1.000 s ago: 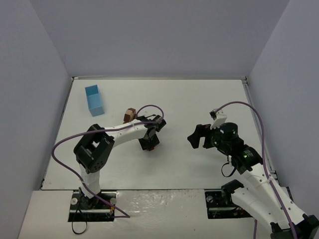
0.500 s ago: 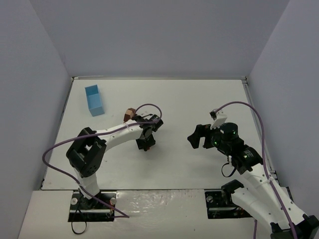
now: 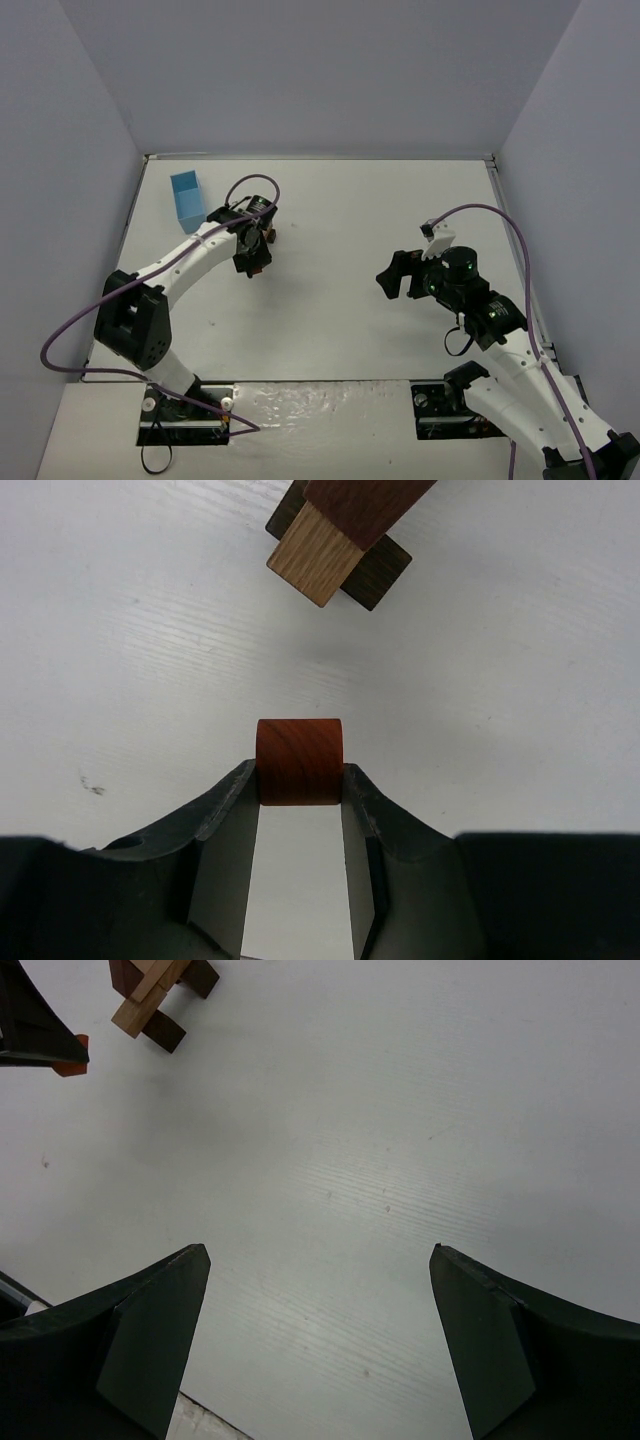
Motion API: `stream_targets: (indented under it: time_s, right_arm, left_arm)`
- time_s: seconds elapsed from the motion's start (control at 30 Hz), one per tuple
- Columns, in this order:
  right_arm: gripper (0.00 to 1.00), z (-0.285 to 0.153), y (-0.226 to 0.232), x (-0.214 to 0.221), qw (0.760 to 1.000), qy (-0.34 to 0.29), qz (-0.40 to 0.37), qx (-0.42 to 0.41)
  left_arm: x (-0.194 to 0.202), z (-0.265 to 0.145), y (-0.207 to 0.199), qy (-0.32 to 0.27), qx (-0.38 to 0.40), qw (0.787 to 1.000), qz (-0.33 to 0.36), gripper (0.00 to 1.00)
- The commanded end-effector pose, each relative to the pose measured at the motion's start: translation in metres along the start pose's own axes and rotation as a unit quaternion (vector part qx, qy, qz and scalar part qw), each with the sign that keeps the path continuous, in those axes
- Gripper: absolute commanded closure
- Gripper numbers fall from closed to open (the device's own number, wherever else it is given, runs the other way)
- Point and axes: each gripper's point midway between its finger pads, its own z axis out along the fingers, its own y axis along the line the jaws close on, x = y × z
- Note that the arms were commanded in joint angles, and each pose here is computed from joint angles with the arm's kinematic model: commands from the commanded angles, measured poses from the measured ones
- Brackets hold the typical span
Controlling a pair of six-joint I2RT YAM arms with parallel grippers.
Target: Build the wood block tower
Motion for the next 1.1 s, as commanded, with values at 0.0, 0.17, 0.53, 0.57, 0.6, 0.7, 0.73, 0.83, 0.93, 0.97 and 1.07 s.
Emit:
stream_targets:
  time_s: [0.0,0.17,0.53,0.57,0.6,0.7,0.73,0.83,0.93,0.97,1.07]
  right_arm:
    - [0.1,0.001,0.005,-0.014,1.0,-0.023,-0.015,-0.008]
    - [0.1,0.0,0.006,-0.015,1.0,-0.024,-0.018,-0.009]
    - [0.1,0.001,0.007,-0.014,0.999,-0.022,-0.021,-0.013]
    - [0.1,0.001,0.007,-0.014,0.999,-0.021,-0.02,-0.013]
    - [0.1,0.001,0.007,-0.014,0.999,-0.021,-0.02,-0.013]
    - [0.1,0.001,0.007,-0.013,0.999,-0.021,-0.02,-0.014]
    - [0.1,0.001,0.007,-0.014,0.999,-0.022,-0.02,-0.013]
    - [0.1,0.001,0.007,-0.013,0.999,-0.022,-0.02,-0.013]
    - [0.1,0.001,0.007,-0.013,0.999,-0.022,-0.02,-0.013]
    - [0.1,0.001,0.007,-0.014,0.999,-0.022,-0.02,-0.013]
    - [0.1,0.0,0.007,-0.014,0.999,-0.023,-0.02,-0.014]
  left_arm:
    - [-0.034,-0.022,-0.002,-0.029,0.031,0.996,0.075,1.0]
    - [-0.048,-0.02,0.008,-0.031,0.026,0.991,0.128,1.0]
    - [-0.053,-0.001,0.011,-0.008,0.027,0.978,0.206,0.99]
    - [-0.054,0.001,0.01,-0.009,0.027,0.978,0.205,0.99]
    - [-0.054,0.002,0.009,-0.009,0.028,0.979,0.203,0.99]
    - [-0.055,0.008,0.005,-0.01,0.034,0.979,0.199,0.99]
    - [-0.054,0.01,0.003,-0.009,0.038,0.979,0.198,0.99]
    - [-0.053,0.015,-0.001,-0.006,0.046,0.979,0.198,0.99]
    - [-0.052,0.019,-0.004,-0.003,0.051,0.98,0.194,0.98]
    - [-0.052,0.021,-0.005,-0.002,0.053,0.98,0.191,0.98]
    - [-0.054,0.024,-0.006,-0.006,0.053,0.982,0.181,0.98]
